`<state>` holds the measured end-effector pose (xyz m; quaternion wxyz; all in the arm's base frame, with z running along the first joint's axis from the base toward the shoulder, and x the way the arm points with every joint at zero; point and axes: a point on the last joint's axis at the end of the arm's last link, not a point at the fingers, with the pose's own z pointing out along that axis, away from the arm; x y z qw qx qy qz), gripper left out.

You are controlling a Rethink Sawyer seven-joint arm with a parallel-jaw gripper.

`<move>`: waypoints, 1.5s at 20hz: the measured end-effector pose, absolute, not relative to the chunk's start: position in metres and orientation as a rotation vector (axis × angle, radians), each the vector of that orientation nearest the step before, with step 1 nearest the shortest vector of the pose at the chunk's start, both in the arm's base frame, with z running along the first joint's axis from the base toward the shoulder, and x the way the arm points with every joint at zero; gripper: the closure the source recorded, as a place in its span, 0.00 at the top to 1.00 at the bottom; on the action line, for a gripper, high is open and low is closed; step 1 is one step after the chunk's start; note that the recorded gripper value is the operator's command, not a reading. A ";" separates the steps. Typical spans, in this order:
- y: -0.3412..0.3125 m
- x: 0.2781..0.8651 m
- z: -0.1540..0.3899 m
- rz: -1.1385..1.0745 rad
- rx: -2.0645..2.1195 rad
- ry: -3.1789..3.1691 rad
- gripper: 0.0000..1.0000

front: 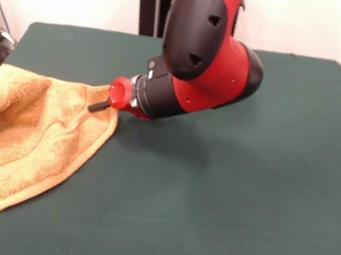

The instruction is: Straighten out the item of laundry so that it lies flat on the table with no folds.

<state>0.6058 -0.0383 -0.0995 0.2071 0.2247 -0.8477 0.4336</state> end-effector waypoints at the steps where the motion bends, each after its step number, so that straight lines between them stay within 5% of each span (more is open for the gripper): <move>1: -0.039 0.607 -0.098 1.200 0.612 -2.370 0.00; 30: 0.035 0.596 -0.100 1.297 0.362 -2.504 0.00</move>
